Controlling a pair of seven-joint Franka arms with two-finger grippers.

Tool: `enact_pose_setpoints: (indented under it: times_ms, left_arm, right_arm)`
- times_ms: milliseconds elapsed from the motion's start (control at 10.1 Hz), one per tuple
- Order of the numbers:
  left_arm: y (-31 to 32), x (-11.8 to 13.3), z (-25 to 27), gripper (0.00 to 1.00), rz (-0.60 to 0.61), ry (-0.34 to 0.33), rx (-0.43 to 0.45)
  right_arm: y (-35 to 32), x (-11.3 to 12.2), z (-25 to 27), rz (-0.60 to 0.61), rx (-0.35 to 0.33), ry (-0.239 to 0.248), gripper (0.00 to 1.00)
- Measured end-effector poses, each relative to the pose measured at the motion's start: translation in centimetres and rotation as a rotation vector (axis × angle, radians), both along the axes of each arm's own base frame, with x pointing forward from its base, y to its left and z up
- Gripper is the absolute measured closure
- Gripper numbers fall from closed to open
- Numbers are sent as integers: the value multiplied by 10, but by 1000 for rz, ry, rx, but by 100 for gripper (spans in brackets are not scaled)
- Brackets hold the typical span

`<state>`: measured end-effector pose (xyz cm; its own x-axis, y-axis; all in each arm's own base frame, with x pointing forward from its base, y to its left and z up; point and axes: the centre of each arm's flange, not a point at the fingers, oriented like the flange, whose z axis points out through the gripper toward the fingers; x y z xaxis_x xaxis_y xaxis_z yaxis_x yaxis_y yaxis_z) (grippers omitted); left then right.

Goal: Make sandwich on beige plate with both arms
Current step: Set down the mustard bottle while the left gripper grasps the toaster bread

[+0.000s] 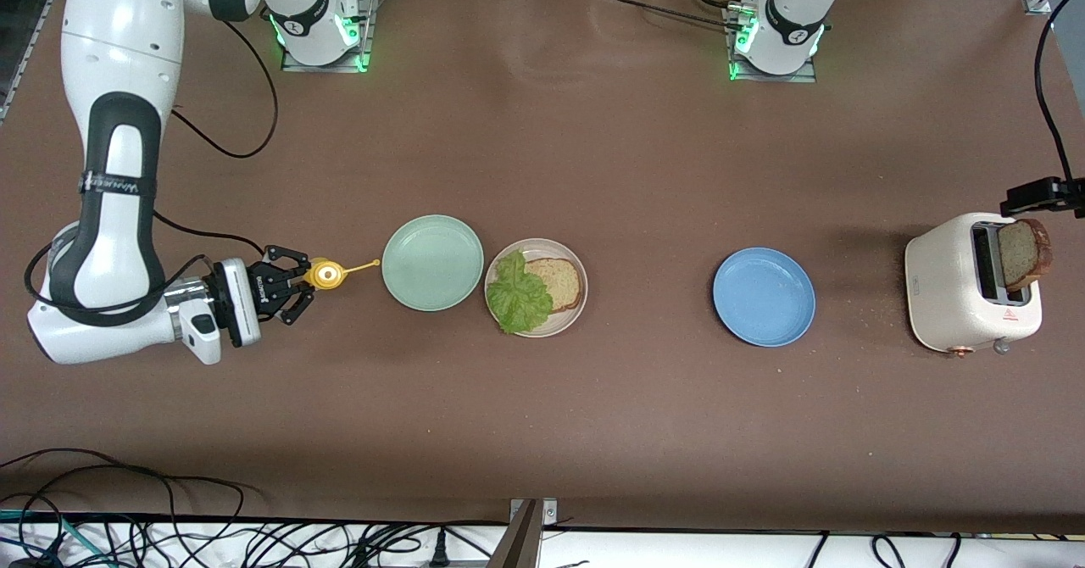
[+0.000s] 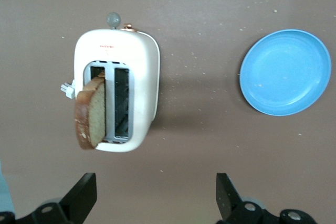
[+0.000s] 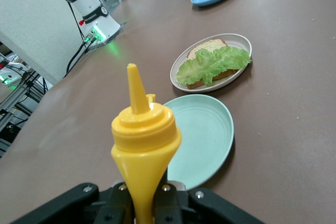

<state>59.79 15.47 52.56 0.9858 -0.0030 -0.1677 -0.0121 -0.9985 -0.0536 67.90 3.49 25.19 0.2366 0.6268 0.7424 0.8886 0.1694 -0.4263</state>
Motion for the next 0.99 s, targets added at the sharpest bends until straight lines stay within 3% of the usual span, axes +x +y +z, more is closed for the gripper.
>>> enact_pose_setpoints:
  times_ms: [198,496,694,992]
  left_arm:
    - [17,8,-23,0,9,-17,6]
    - [48,7,-65,0,0,-38,45]
    - [71,0,-90,0,-8,-63,47]
    - [93,-15,-127,0,-21,-76,43]
  right_arm:
    - [-20,-11,-43,12,151,-48,94]
    - [-43,-26,-85,12,324,-66,94]
    - [-51,-34,-100,14,396,-68,94]
    - [-41,-35,-111,13,421,-70,94]
